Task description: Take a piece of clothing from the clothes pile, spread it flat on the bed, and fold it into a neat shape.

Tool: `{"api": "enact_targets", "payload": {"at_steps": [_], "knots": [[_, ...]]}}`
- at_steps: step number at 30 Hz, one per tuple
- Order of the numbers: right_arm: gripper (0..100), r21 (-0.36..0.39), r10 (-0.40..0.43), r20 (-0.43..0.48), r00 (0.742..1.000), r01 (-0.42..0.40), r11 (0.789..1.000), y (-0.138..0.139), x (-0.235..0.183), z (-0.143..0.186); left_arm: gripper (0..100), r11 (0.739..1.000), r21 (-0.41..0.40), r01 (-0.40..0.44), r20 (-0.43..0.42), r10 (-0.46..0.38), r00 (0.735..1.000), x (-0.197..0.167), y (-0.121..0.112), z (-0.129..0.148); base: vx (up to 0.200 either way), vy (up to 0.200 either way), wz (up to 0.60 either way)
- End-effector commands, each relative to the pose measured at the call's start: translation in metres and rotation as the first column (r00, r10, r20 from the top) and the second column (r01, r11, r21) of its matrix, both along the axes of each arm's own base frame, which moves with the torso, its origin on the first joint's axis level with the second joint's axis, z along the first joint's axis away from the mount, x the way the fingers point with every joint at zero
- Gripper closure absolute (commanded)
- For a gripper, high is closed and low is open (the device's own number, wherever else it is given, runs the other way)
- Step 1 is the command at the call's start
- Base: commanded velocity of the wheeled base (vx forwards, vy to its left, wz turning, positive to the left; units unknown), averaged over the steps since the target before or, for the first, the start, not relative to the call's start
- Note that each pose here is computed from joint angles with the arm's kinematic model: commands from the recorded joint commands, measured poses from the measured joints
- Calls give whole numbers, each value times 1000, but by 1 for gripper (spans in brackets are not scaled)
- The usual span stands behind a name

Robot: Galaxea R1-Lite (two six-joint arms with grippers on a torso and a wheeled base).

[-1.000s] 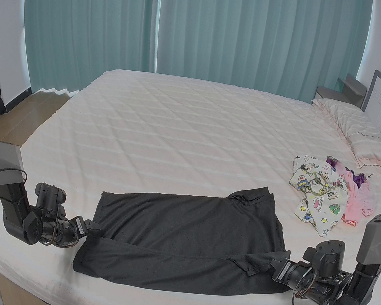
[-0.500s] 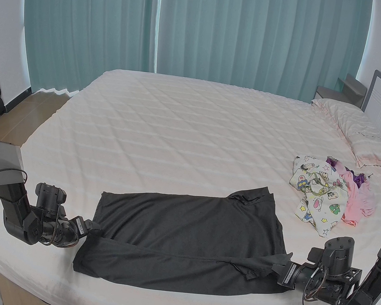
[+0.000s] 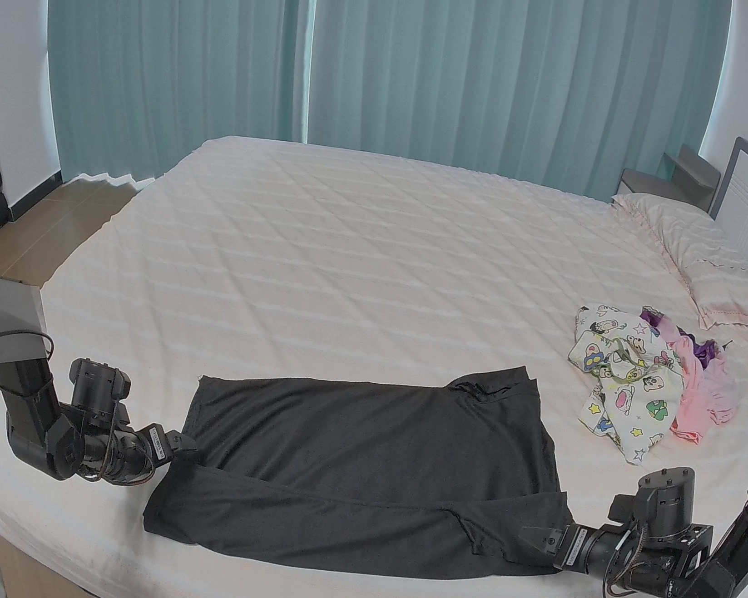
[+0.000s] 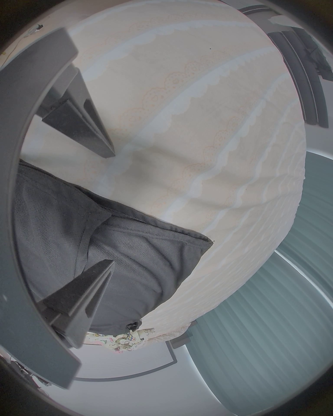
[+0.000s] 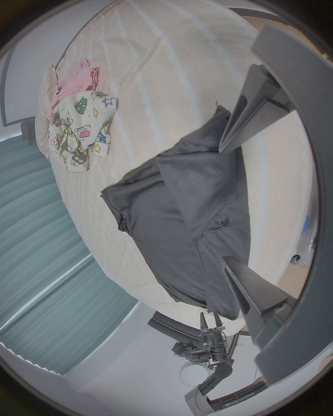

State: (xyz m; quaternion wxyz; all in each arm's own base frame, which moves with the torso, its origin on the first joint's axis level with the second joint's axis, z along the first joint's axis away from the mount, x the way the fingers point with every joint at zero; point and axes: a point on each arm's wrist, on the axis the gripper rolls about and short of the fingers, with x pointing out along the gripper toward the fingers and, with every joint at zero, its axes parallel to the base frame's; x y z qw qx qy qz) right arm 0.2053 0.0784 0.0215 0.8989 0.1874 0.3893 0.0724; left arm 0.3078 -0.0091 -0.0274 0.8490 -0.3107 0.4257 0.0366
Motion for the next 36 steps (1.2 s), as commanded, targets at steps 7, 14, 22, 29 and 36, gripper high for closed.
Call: {"api": "enact_targets", "payload": {"at_steps": [7,14,22,29,36], "knots": [[0,56,-74,1,997,74,996,-15,36,-10,0,1000,0,-1,-2,1,1000,0,0,0,0,0,0],[0,46,-72,-41,997,74,996,-13,53,-31,0,1000,-1,-2,-1,2,1000,0,0,0,0,0,0],[0,42,-68,-24,997,69,997,-19,58,-40,0,1000,-1,-2,-2,2,1000,0,0,0,0,0,0],[0,37,-63,-6,998,63,997,-21,61,-44,0,1000,-1,-2,-2,2,1000,0,0,0,0,0,0],[100,41,-58,-7,998,58,997,-20,68,-58,0,1000,-1,-2,-1,2,1000,0,0,0,0,0,0]]}}
